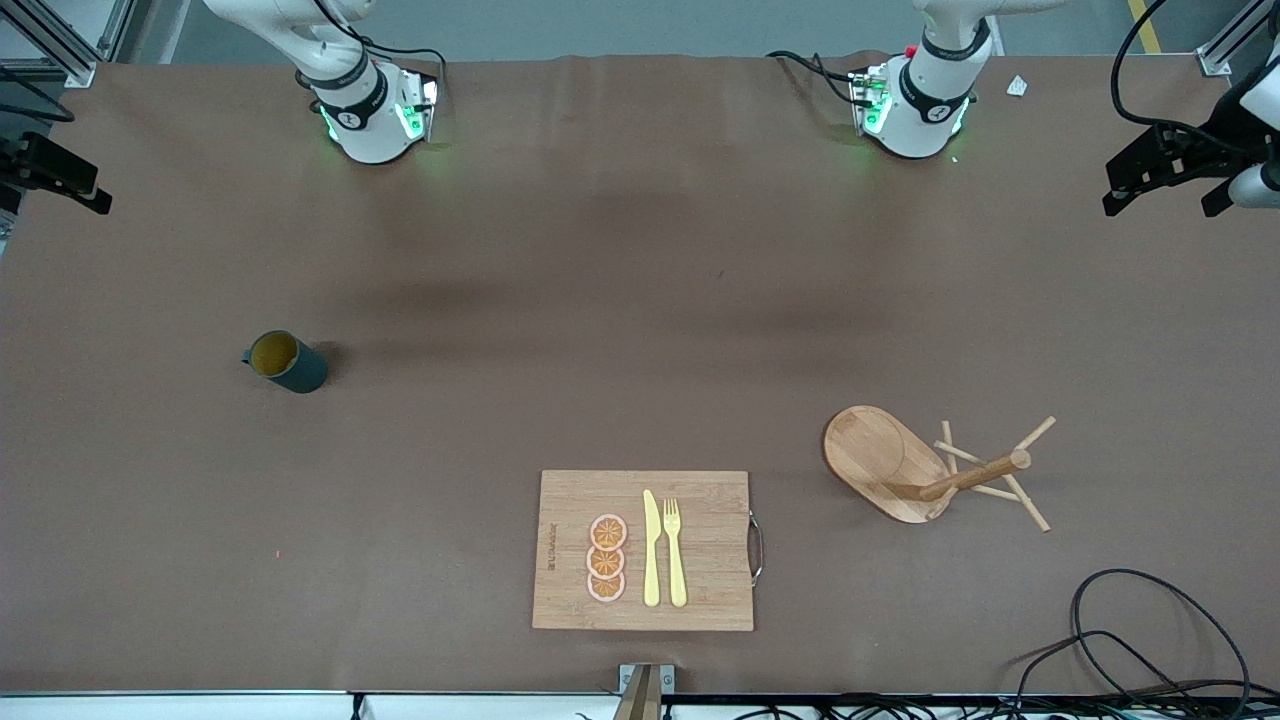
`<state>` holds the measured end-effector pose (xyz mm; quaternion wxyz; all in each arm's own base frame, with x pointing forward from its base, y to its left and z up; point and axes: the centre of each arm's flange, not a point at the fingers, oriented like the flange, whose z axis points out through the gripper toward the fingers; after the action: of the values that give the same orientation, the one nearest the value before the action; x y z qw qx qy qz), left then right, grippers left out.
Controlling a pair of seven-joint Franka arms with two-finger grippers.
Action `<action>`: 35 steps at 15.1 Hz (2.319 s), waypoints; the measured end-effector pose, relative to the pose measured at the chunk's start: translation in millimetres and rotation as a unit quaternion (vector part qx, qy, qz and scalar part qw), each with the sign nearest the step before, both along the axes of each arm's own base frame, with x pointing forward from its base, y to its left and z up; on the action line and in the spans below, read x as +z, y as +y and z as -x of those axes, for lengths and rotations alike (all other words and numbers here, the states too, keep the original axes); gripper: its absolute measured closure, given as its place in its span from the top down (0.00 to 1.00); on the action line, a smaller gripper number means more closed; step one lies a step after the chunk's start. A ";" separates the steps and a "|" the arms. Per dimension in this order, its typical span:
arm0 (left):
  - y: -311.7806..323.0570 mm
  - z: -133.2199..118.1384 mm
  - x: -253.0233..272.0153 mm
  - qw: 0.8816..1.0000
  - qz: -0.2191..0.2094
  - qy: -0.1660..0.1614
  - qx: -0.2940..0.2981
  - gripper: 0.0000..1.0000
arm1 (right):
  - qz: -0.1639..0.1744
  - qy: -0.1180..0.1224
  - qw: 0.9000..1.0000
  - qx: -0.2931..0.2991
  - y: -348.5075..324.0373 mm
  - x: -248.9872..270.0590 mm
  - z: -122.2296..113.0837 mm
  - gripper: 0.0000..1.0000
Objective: Pass cup and hang on rack
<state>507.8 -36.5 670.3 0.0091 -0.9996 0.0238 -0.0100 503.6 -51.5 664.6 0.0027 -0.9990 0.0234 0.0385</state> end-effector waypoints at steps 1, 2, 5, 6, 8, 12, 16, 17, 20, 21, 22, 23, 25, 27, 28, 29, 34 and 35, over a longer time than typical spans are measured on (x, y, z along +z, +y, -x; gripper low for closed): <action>-0.1 0.2 -0.2 1.000 0.000 0.001 0.000 1.00 | 0.000 0.000 1.000 0.000 0.0 0.0 0.0 1.00; -0.2 0.4 -0.4 1.000 0.000 0.002 0.000 1.00 | 0.000 0.000 1.000 0.000 0.0 0.0 0.0 1.00; -0.4 0.6 -0.5 1.000 0.000 0.003 -0.001 1.00 | 0.000 0.000 1.000 0.000 -0.1 0.0 0.0 1.00; -0.4 0.6 -0.4 1.000 0.000 0.003 0.000 1.00 | 0.000 0.000 1.000 0.000 -0.2 0.0 0.0 1.00; -0.2 0.7 1.0 1.000 0.000 0.001 0.000 1.00 | 0.000 0.000 1.000 -0.001 -0.6 0.1 0.0 1.00; 1.2 1.9 3.1 1.000 0.000 0.003 0.001 1.00 | 0.001 -0.006 1.000 -0.003 -2.9 4.2 0.1 1.00; 0.7 -0.1 -1.8 1.000 0.000 0.011 -0.002 1.00 | 0.002 0.003 1.000 -0.007 -7.1 -7.5 -8.1 1.00; 0.2 -1.5 -4.1 1.000 0.000 0.014 -0.002 1.00 | 0.003 0.005 1.000 -0.008 -9.0 -17.8 -17.4 1.00; -0.5 -6.6 -12.0 1.000 0.000 0.021 -0.003 1.00 | 0.008 -0.002 1.000 -0.014 -18.5 -59.3 -55.1 1.00; -0.2 -8.0 -14.3 1.000 0.000 0.024 -0.003 1.00 | 0.009 0.006 1.000 -0.014 -21.3 -79.3 -67.5 1.00; 0.2 -9.0 -15.7 1.000 0.000 0.025 -0.003 1.00 | 0.010 0.017 1.000 -0.012 -23.3 -102.8 -79.7 1.00; 0.8 -9.4 -16.2 1.000 0.000 0.025 -0.002 1.00 | 0.009 0.032 0.999 -0.006 -25.4 -129.0 -90.8 1.00; 3.5 -9.6 -15.6 1.000 0.000 0.025 0.000 1.00 | 0.006 0.054 0.998 0.018 -32.4 -180.7 -108.5 1.00; 6.3 -9.7 -14.8 1.000 0.001 0.024 0.003 1.00 | 0.002 0.058 0.997 0.040 -43.0 -222.7 -113.5 1.00; 6.7 -9.8 -14.3 1.000 0.001 0.023 0.003 1.00 | -0.003 0.059 0.997 0.051 -49.7 -242.2 -110.8 1.00; 6.7 -9.8 -14.2 1.000 0.001 0.023 0.003 1.00 | -0.011 0.059 0.996 0.063 -56.2 -262.4 -105.9 1.00; 5.9 -9.9 -14.4 1.000 0.001 0.023 0.003 1.00 | -0.034 0.038 0.987 0.153 -67.2 -348.6 -74.6 1.00; 5.4 -9.9 -14.4 1.000 0.001 0.023 0.002 1.00 | -0.035 0.032 0.984 0.171 -67.4 -359.6 -69.5 1.00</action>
<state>517.7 -31.1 655.9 0.0079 -0.9996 0.0219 0.0134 573.0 -118.9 305.0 0.0300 -0.9857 -0.1494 0.0716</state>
